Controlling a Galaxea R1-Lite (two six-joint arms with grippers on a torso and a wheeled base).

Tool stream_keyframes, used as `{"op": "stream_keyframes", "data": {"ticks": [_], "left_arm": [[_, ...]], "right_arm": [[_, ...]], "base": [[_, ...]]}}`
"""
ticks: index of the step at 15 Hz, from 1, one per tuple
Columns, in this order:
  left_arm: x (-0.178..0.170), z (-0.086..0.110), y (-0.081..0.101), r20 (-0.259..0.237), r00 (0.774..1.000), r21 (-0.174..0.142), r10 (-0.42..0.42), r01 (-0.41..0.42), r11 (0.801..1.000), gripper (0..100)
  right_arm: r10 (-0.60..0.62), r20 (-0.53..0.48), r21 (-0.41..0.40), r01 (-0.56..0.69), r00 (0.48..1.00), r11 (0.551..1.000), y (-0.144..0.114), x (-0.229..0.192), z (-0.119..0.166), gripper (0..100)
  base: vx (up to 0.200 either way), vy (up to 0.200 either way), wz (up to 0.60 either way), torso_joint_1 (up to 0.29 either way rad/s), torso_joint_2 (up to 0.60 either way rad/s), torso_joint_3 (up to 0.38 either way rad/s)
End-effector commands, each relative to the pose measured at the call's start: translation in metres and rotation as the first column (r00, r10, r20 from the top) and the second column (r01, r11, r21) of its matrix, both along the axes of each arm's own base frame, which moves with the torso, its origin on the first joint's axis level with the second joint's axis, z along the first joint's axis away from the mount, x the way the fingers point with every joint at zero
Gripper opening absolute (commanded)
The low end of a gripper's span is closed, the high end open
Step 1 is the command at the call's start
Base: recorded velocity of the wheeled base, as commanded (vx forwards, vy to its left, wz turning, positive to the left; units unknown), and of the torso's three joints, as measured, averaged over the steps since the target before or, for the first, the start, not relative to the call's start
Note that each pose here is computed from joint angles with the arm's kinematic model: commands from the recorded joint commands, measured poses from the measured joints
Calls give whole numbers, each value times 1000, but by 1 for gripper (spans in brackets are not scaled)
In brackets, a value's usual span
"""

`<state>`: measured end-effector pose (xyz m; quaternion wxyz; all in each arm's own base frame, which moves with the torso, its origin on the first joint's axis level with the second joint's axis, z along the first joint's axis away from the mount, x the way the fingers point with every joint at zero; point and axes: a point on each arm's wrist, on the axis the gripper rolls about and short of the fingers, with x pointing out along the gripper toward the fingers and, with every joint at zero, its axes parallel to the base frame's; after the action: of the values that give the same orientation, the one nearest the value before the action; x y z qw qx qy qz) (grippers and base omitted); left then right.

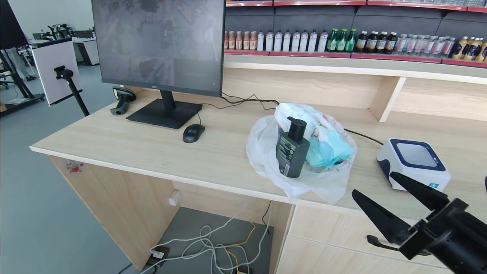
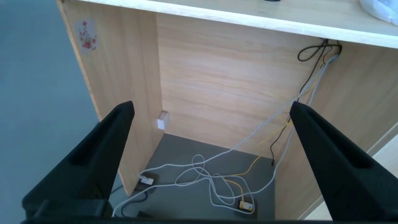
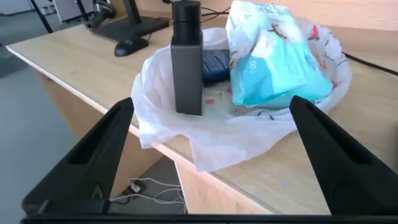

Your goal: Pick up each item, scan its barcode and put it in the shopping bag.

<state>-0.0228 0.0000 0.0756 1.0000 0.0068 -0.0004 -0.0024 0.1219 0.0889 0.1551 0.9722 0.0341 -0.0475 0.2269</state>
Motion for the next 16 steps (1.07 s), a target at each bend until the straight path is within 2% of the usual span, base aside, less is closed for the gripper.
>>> {"op": "stream_keyframes", "data": {"ticks": [1,3,5,7,11,12,14,15,16], "left_arm": [[0,0,0,1,1000,0,0,0,1000,100],[0,0,0,1,1000,0,0,0,1000,100],[0,0,0,-1,1000,0,0,0,1000,100],[0,0,0,-1,1000,-1,0,0,1000,100],[0,0,0,-1,1000,-3,0,0,1000,100],[0,0,0,-1,1000,-3,0,0,1000,100],[0,0,0,-1,1000,-1,0,0,1000,100],[0,0,0,-1,1000,-3,0,0,1000,100],[0,0,0,-1,1000,-4,0,0,1000,100]], "right_arm": [[108,6,-20,-108,994,994,-37,-56,1,100],[192,-121,-168,-210,974,963,-69,-97,-32,100],[276,-173,-239,-312,946,920,-84,-118,-54,100],[290,-192,-247,-332,938,911,-93,-128,-71,100],[279,-217,-245,-329,935,912,-93,-128,-71,100],[258,-221,-234,-308,940,922,-93,-129,-71,100],[-7,-287,-258,-70,958,964,-89,-124,-71,100],[-119,-295,-261,40,948,964,-89,-123,-71,100],[-172,-289,-257,97,942,961,-89,-124,-70,100]], "base": [[0,0,0,0,0,0],[0,0,0,0,0,0],[0,0,0,0,0,0],[0,0,0,0,0,0],[0,0,0,0,0,0],[0,0,0,0,0,0],[0,0,0,0,0,0],[0,0,0,0,0,0],[0,0,0,0,0,0]]}}
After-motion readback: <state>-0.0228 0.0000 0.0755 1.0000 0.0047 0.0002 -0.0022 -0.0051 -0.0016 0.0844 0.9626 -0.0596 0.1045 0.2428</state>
